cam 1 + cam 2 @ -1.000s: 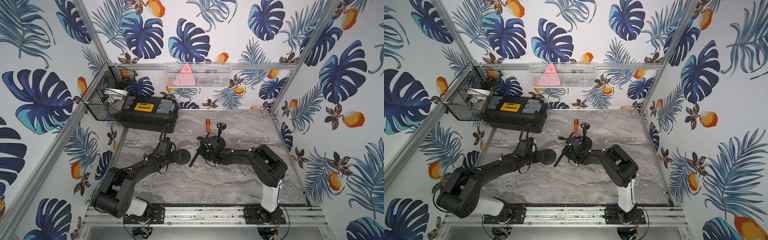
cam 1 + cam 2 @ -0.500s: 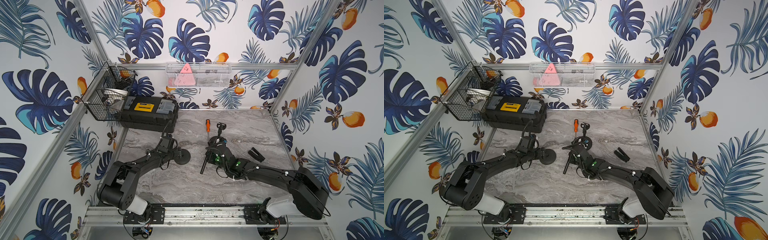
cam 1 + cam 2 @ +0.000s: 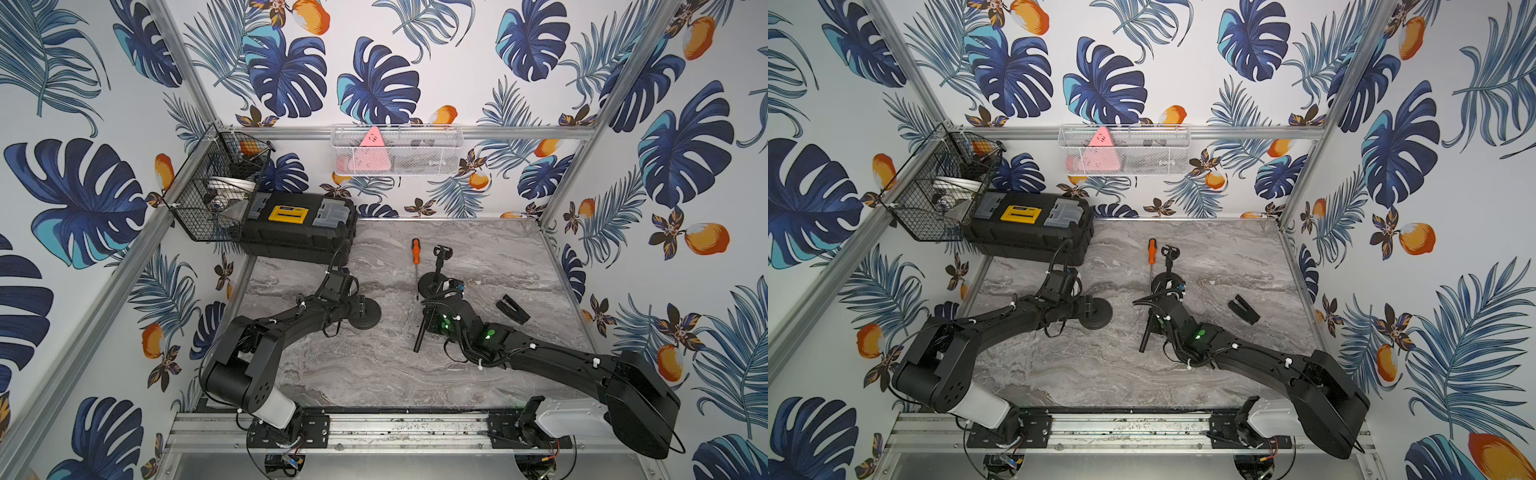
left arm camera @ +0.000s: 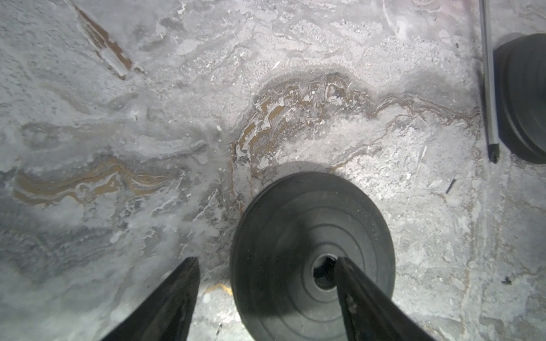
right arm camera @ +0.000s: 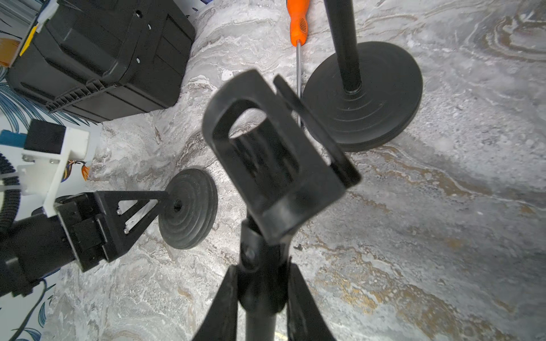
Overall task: Assemble a microphone stand
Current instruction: Pick up the microphone stand pole from the center of the board, then move the microphone stand base to the center of the board.
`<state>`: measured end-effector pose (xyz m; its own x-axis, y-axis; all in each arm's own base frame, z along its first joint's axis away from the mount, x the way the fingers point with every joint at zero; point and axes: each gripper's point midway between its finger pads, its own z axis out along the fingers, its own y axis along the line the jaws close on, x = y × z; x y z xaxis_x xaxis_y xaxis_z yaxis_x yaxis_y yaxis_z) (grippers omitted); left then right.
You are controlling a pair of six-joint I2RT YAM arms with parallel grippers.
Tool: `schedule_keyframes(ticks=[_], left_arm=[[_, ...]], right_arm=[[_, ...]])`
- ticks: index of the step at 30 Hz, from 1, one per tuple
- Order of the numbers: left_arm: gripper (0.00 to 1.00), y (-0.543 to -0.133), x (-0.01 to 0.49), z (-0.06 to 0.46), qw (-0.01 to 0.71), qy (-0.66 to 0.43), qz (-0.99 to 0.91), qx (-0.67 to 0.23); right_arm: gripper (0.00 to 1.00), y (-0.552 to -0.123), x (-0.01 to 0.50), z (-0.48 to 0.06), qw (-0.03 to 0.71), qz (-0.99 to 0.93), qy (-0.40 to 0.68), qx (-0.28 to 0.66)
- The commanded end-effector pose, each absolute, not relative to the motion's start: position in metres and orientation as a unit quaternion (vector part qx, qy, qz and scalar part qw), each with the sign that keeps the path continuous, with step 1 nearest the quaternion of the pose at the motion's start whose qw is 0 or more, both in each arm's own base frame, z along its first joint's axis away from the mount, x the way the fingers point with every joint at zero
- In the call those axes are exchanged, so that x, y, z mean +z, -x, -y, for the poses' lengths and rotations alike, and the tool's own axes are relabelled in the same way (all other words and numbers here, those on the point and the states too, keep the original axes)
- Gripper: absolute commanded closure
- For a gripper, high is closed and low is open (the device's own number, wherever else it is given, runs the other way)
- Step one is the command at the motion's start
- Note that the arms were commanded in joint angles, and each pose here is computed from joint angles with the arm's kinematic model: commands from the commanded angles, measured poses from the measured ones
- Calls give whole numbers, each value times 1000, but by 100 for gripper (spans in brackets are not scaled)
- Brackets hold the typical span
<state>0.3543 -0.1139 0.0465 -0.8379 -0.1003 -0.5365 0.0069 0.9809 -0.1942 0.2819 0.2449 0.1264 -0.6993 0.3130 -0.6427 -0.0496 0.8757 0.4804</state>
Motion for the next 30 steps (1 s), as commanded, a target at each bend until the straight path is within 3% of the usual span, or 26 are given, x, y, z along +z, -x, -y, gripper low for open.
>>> schedule_keyframes(ticks=[1,26,30], left_arm=[[24,-350,45,111,281,16,-956,-86],[28,-351,25,119,262,0,-962,-82],[34,-350,21,117,256,-5,-964,-69]], right_arm=[[81,-283,130,-243,388,-888,-75,234],[79,-279,140,-239,396,-886,-58,233],[79,-278,142,-236,399,-885,-58,233]])
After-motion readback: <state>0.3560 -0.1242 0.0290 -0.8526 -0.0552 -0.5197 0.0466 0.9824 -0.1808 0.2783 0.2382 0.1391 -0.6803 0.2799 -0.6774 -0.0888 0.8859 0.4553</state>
